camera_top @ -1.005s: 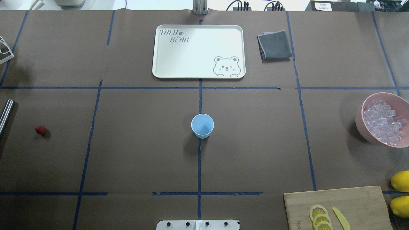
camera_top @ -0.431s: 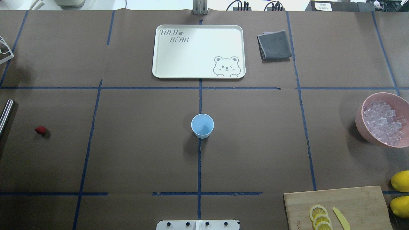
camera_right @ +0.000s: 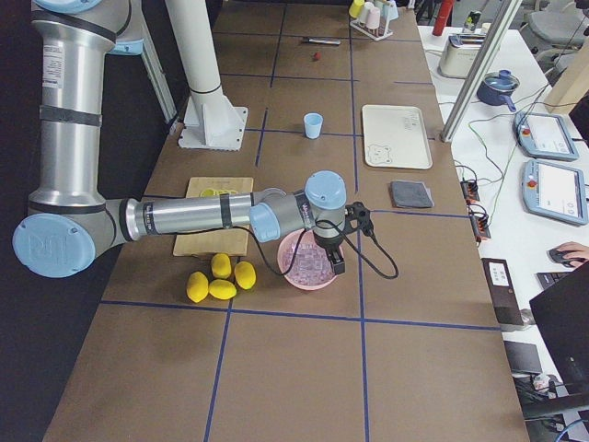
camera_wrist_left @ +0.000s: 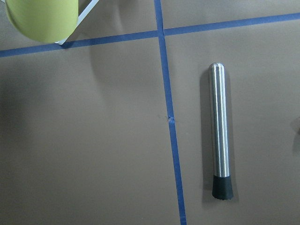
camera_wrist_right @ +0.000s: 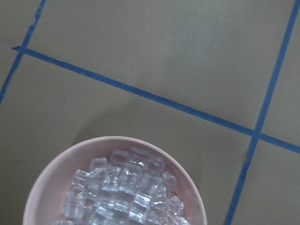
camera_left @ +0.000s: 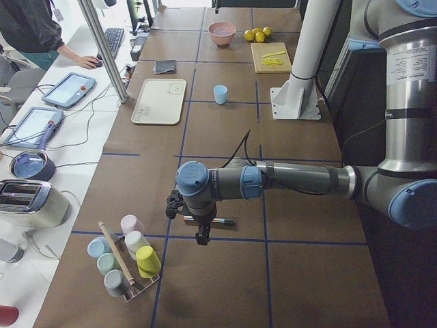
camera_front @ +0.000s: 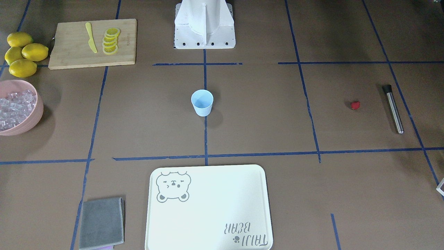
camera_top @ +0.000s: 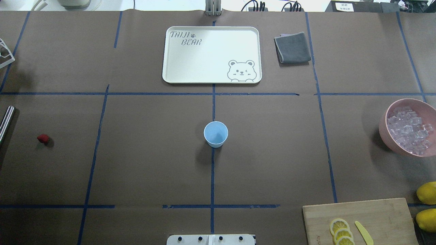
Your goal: Mash ice and strawberries in cup
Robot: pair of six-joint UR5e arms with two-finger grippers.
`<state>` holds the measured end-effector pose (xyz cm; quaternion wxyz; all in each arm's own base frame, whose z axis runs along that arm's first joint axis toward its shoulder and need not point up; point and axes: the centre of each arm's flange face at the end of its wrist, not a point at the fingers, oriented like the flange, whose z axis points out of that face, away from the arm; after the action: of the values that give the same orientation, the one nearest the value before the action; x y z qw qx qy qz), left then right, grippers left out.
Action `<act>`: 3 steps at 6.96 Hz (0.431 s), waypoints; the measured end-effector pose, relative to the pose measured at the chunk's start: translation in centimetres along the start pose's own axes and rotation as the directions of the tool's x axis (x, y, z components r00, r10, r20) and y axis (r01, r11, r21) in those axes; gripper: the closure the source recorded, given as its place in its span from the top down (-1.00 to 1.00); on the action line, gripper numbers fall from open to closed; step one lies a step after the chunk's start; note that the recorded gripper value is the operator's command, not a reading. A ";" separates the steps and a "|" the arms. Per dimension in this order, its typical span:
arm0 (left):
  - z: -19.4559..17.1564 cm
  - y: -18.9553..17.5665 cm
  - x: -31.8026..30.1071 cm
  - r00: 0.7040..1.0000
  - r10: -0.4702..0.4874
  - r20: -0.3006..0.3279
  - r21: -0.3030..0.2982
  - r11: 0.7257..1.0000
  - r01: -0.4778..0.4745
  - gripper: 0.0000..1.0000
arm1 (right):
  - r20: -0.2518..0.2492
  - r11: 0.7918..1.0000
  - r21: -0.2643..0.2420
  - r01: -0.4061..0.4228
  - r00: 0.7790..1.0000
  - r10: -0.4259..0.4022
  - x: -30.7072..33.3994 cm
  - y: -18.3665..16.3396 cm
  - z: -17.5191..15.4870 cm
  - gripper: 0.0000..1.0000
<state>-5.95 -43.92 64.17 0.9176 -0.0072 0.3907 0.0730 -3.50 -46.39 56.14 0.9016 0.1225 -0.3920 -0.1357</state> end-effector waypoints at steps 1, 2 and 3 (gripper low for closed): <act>0.0 0.1 0.0 1.000 0.001 0.000 0.001 1.000 -0.001 1.00 | 0.019 1.000 -0.018 -0.014 1.000 0.015 -2.8 -0.6 0.9 0.97; -0.1 0.1 0.1 1.000 0.002 0.000 0.002 1.000 -0.002 1.00 | 0.038 0.999 -0.041 -0.023 0.999 0.024 -5.7 -0.8 2.0 0.97; -0.1 0.1 0.1 1.000 0.003 -0.001 0.003 1.000 -0.003 1.00 | 0.046 0.998 -0.059 -0.026 0.999 0.029 -7.4 -0.7 2.7 0.95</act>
<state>-5.95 -43.82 64.05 0.9174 -0.0051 0.3911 0.0736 -10.49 -44.84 52.74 0.8971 0.0875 -0.4107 -0.1375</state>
